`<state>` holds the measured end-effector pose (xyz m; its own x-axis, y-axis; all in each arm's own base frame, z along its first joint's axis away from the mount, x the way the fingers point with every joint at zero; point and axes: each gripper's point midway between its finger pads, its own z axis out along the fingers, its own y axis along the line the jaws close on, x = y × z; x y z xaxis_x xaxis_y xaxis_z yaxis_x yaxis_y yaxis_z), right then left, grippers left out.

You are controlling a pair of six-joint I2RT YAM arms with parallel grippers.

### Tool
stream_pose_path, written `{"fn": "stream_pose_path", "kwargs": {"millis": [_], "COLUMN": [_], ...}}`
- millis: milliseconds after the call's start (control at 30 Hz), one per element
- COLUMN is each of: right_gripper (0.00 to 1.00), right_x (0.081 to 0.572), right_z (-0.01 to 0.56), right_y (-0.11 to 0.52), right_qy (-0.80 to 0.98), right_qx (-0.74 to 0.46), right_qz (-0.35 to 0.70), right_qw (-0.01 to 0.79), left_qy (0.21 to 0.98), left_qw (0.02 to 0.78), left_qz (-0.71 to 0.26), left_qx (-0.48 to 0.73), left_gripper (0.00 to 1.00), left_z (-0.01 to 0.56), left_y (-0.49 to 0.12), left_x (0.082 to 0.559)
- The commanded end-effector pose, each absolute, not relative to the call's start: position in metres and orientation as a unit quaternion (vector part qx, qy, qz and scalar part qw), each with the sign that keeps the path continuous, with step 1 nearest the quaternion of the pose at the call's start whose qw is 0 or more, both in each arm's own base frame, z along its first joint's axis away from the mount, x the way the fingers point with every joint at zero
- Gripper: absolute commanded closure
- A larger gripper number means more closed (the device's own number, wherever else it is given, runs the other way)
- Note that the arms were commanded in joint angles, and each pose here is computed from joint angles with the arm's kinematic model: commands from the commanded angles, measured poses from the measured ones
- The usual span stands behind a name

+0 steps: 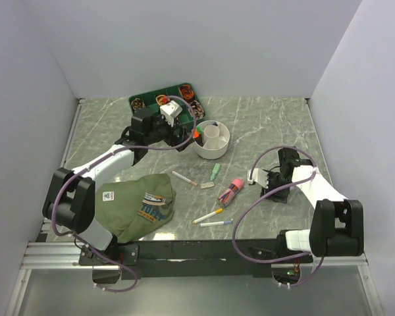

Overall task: Sort the stationery into containers
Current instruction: Pick up the pen from the center of the board.

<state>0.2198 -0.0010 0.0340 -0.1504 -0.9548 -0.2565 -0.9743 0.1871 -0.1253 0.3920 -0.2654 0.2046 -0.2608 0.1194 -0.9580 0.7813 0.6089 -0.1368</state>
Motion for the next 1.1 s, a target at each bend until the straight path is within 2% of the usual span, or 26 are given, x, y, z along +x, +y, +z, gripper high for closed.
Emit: {"fn": "stream_pose_path", "kwargs": {"millis": [0, 333, 533, 633, 667, 767, 867, 1067], "right_gripper": [0.32, 0.33, 0.38, 0.53, 0.64, 0.82, 0.89, 0.94], "right_x": [0.238, 0.238, 0.229, 0.22, 0.219, 0.219, 0.236, 0.307], "right_z": [0.034, 0.019, 0.006, -0.001, -0.002, 0.003, 0.033, 0.15], "right_y": [-0.005, 0.001, 0.006, 0.005, 0.005, 0.008, 0.021, 0.084], "right_qy": [0.74, 0.717, 0.708, 0.708, 0.71, 0.714, 0.741, 0.787], "right_qx": [-0.657, -0.683, -0.696, -0.698, -0.696, -0.691, -0.653, -0.516], "right_qz": [0.013, 0.02, 0.031, 0.036, 0.038, 0.043, 0.053, 0.117], "right_qw": [0.143, 0.133, 0.116, 0.101, 0.098, 0.102, 0.146, 0.318], "left_qy": [0.715, 0.714, 0.719, 0.722, 0.722, 0.722, 0.731, 0.746], "left_qw": [0.539, 0.541, 0.54, 0.541, 0.542, 0.545, 0.545, 0.561], "left_qz": [-0.314, -0.298, -0.291, -0.283, -0.282, -0.273, -0.255, -0.186], "left_qx": [0.315, 0.33, 0.326, 0.326, 0.325, 0.326, 0.322, 0.305], "left_gripper": [0.01, 0.0, 0.01, 0.01, 0.01, 0.01, 0.01, 0.01], "left_z": [0.222, 0.218, 0.214, 0.213, 0.214, 0.215, 0.217, 0.252], "left_y": [-0.274, -0.282, -0.282, -0.28, -0.279, -0.276, -0.27, -0.232], "left_x": [0.4, 0.408, 0.411, 0.412, 0.412, 0.412, 0.415, 0.424]}}
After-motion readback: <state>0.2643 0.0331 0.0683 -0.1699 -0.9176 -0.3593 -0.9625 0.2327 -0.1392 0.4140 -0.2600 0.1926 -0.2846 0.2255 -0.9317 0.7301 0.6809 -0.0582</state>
